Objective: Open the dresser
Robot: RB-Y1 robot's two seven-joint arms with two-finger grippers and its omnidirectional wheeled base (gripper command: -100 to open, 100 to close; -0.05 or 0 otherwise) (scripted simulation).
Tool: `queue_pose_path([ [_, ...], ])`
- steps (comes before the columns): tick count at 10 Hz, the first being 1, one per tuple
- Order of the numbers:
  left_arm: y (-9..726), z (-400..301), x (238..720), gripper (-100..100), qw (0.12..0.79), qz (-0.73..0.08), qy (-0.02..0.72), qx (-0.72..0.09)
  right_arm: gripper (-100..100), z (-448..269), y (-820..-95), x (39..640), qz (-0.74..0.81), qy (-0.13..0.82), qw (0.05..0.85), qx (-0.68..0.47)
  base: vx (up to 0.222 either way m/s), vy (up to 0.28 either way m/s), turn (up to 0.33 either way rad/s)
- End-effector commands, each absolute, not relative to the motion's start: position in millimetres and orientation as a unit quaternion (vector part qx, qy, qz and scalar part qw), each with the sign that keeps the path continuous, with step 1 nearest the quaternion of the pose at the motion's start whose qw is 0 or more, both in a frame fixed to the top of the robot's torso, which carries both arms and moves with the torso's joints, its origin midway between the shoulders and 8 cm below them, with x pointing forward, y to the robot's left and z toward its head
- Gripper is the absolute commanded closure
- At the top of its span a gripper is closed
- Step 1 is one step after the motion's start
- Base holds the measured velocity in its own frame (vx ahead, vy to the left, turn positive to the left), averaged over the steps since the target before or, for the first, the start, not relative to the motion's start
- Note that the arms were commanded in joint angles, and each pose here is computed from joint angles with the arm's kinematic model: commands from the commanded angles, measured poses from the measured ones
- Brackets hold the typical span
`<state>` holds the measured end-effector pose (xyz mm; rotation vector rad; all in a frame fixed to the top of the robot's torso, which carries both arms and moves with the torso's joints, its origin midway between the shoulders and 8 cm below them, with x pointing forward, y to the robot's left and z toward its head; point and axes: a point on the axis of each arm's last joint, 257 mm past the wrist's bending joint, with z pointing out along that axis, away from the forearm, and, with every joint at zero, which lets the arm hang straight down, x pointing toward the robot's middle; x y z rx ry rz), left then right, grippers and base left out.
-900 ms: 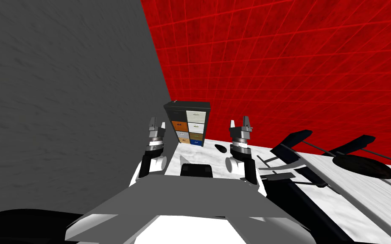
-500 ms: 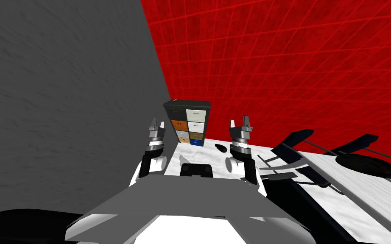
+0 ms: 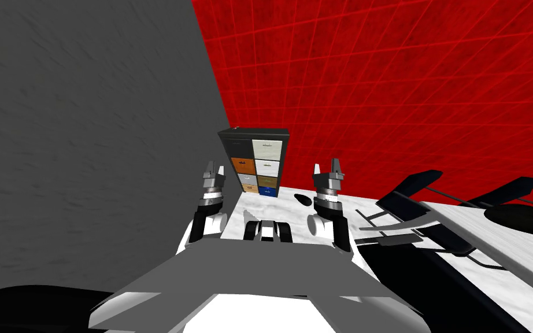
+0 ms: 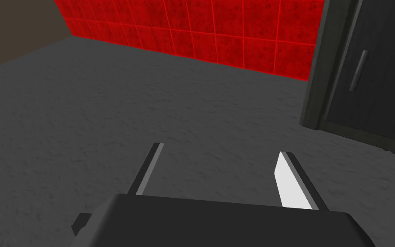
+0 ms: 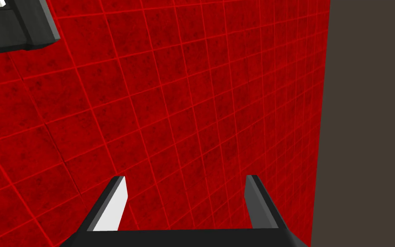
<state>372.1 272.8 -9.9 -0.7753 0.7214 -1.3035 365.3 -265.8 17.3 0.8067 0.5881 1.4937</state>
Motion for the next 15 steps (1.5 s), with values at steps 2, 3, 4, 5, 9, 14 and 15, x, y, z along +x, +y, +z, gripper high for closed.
queue_pose_path([
  [2,268.7,-18.8,376.5,-100,0.665,-0.575,0.343,-0.331,0,17.1,-265.9,365.4,0.650,0.256,0.623,0.351,0.032,-0.021,-0.009],
  [3,267.1,-28.1,380.6,-100,0.662,-0.571,0.358,-0.327,0,17.0,-265.9,365.4,0.650,0.256,0.623,0.352,0.059,-0.045,-0.019],
  [4,266.6,-33.6,383.0,-100,0.661,-0.570,0.365,-0.325,0,17.0,-265.9,365.4,0.650,0.256,0.623,0.352,0.058,-0.055,-0.011],
  [5,266.4,-39.3,385.4,-100,0.659,-0.568,0.372,-0.324,0,17.0,-265.9,365.4,0.650,0.256,0.623,0.352,0.055,-0.057,-0.009],
  [9,267.3,-72.3,398.2,-100,0.650,-0.556,0.403,-0.326,0,17.0,-265.9,365.4,0.650,0.256,0.623,0.352,0.090,-0.071,-0.018],
  [14,271.0,-110.4,410.5,-100,0.639,-0.542,0.429,-0.336,0,17.0,-265.9,365.4,0.650,0.256,0.623,0.352,0.072,-0.061,-0.016],
  [15,271.9,-118.6,412.9,-100,0.637,-0.540,0.434,-0.339,0,17.0,-265.9,365.4,0.650,0.256,0.623,0.352,0.092,-0.069,-0.016],
])
